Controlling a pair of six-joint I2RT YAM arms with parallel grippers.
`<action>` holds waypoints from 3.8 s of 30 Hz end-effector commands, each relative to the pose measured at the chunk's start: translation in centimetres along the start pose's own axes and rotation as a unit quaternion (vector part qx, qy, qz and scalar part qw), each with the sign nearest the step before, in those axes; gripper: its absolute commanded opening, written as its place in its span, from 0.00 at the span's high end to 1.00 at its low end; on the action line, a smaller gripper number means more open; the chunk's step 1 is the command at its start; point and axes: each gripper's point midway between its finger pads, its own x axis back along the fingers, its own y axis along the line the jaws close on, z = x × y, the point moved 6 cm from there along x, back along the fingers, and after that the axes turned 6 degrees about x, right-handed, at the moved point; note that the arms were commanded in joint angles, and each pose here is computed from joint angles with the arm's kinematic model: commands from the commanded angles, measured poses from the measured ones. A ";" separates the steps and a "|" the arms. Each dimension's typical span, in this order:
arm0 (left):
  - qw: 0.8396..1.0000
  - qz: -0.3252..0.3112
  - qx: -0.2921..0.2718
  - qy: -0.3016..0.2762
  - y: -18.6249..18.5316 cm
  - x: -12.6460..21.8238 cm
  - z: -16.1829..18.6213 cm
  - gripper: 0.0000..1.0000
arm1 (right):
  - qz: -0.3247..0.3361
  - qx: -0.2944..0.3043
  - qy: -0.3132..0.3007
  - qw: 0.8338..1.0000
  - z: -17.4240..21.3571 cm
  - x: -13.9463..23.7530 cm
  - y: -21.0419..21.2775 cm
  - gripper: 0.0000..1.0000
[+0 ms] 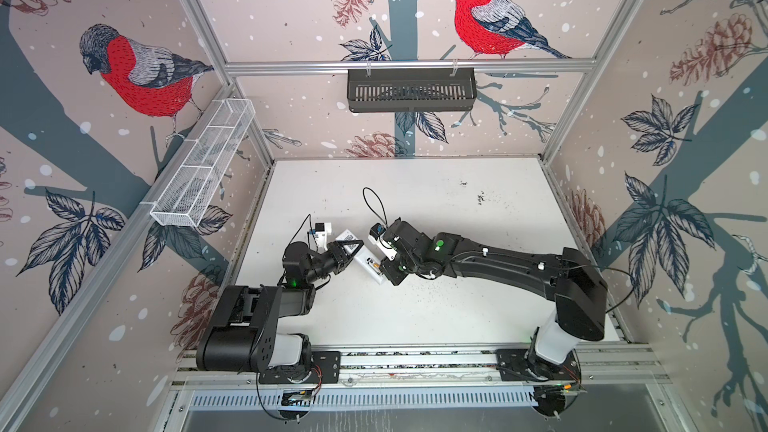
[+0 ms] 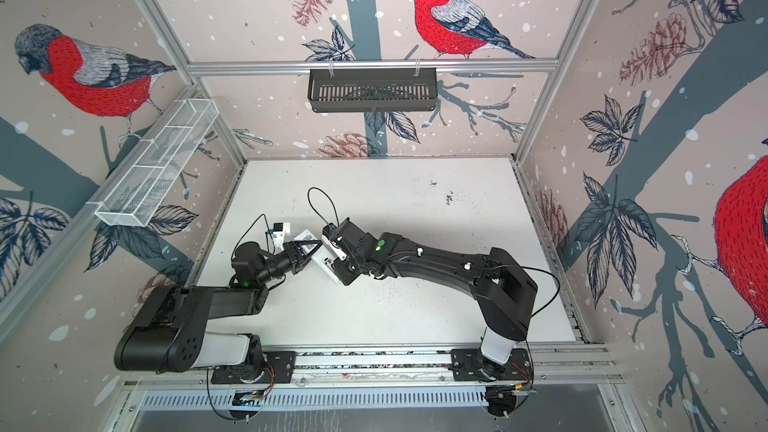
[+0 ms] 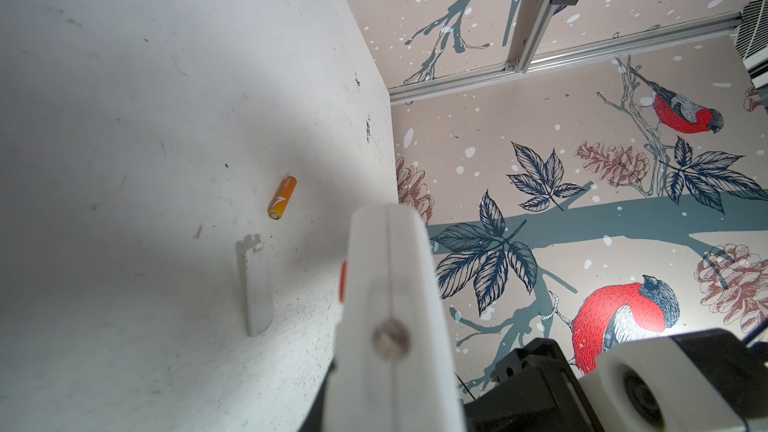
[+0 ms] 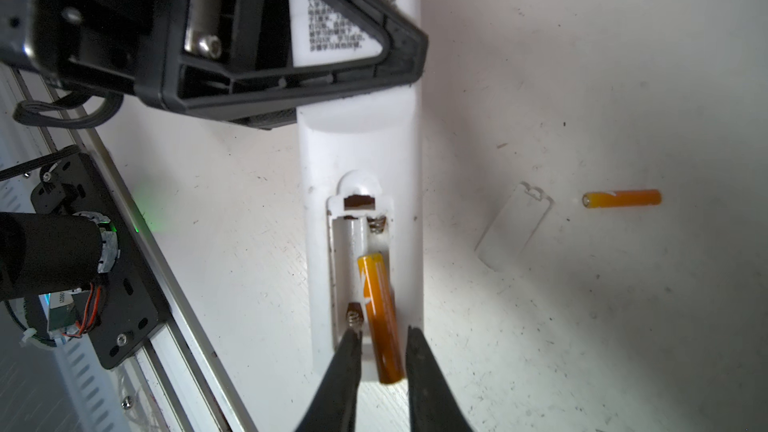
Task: Load the batteries into the remote control
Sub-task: 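Press the orange battery down into the compartment with the right gripper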
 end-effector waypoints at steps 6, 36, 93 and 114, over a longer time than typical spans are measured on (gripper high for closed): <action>1.000 0.010 -0.025 -0.001 -0.7 0.1 -0.3 1.00 | 0.002 0.008 0.005 1.000 0.2 0.1 0.2 0.79; 1.000 0.010 -0.028 -0.001 -1.1 0.4 -0.3 1.00 | 0.023 0.005 0.009 1.000 -0.8 -1.6 0.1 0.86; 0.998 0.010 -0.052 -0.030 -3.9 2.0 -1.3 1.00 | 0.034 0.009 -0.009 0.999 -0.8 -2.1 -0.5 0.86; 0.998 -0.002 -0.047 -0.036 -2.9 2.0 -1.7 1.00 | 0.040 0.018 -0.006 0.999 -0.5 -1.1 -0.4 0.84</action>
